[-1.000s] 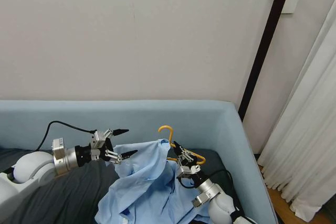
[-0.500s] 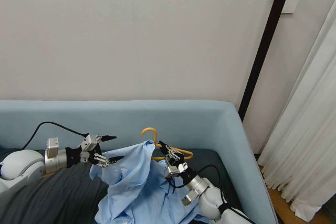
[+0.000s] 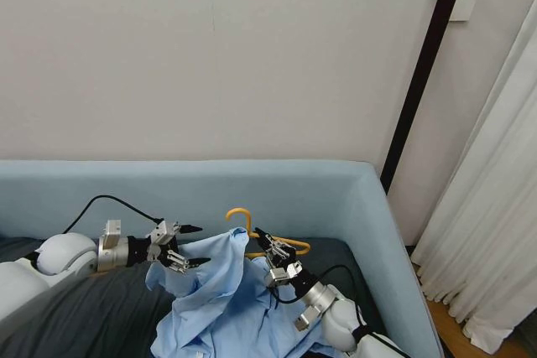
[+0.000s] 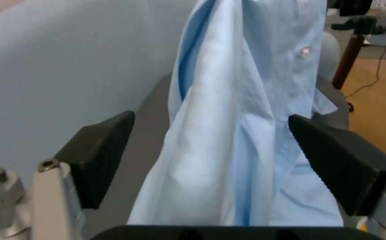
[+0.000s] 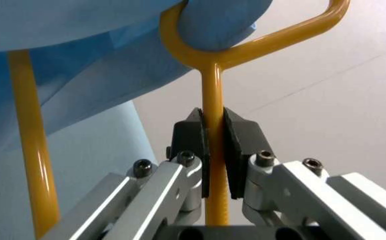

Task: Pick up the clothes from the sofa and hang them on the clothes hanger.

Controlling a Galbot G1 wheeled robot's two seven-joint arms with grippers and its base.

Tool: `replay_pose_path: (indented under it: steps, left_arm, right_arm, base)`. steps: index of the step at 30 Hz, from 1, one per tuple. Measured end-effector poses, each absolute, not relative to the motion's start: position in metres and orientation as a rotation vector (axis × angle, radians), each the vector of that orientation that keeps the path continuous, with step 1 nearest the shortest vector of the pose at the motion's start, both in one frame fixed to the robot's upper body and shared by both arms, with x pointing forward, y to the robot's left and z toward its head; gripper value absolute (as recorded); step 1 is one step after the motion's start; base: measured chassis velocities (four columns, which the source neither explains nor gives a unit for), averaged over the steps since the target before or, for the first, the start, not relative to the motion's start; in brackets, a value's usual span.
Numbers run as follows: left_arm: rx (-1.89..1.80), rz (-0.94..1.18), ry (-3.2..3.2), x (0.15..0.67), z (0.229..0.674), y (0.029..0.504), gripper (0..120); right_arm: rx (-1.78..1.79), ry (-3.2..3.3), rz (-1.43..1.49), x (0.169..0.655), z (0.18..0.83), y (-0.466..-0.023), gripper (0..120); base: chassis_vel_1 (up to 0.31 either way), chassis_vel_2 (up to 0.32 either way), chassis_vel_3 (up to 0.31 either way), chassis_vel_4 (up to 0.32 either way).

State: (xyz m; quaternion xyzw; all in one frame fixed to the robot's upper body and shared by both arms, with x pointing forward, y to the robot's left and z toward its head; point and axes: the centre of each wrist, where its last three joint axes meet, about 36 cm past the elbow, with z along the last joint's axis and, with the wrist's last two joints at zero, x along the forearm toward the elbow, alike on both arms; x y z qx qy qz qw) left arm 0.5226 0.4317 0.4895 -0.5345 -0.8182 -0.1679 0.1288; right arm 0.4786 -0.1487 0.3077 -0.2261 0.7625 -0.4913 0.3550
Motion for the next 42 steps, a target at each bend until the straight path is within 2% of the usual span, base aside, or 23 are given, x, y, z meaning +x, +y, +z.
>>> replay_pose_path:
  steps: [3,6,8,11,12,15,16,17,22,42]
  left_arm:
    - [-1.567,-0.491,-2.369,0.526,0.487,0.428,80]
    - [-1.578,-0.488,-2.358,0.53,0.486,0.427,67]
    - [-1.58,-0.487,-2.356,0.53,0.485,0.427,64]
    - [-1.598,-0.465,-2.347,0.532,0.482,0.426,46]
    - [-1.598,-0.465,-2.347,0.532,0.482,0.426,46]
    - [-1.602,-0.447,-2.344,0.534,0.477,0.426,36]
    - [-1.599,-0.437,-2.346,0.535,0.475,0.426,30]
    - [-1.599,-0.437,-2.346,0.535,0.475,0.426,30]
    - [-1.611,-0.418,-2.325,0.538,0.469,0.43,7]
    - [-1.629,-0.404,-2.313,0.542,0.456,0.434,5]
  right_arm:
    - [-0.588,1.968,-1.269,0.479,0.307,-0.149,6]
    - [-0.587,1.962,-1.265,0.482,0.309,-0.148,6]
    - [-0.586,1.961,-1.264,0.483,0.309,-0.147,6]
    - [-0.59,1.954,-1.257,0.481,0.309,-0.144,6]
    - [-0.59,1.954,-1.257,0.481,0.309,-0.144,6]
    - [-0.594,1.946,-1.256,0.48,0.308,-0.142,6]
    - [-0.597,1.946,-1.255,0.479,0.307,-0.142,6]
    - [-0.597,1.946,-1.255,0.479,0.307,-0.142,6]
    - [-0.61,1.95,-1.254,0.477,0.302,-0.139,6]
    - [-0.631,1.977,-1.264,0.474,0.3,-0.138,6]
  base:
    - [0.0,0.0,0.0,0.0]
    - [0.0,0.0,0.0,0.0]
    - [0.0,0.0,0.0,0.0]
    - [0.0,0.0,0.0,0.0]
    - [0.0,0.0,0.0,0.0]
    - [0.0,0.0,0.0,0.0]
    - [0.0,0.0,0.0,0.0]
    - [0.0,0.0,0.0,0.0]
    - [0.0,0.0,0.0,0.0]
    - [0.0,0.0,0.0,0.0]
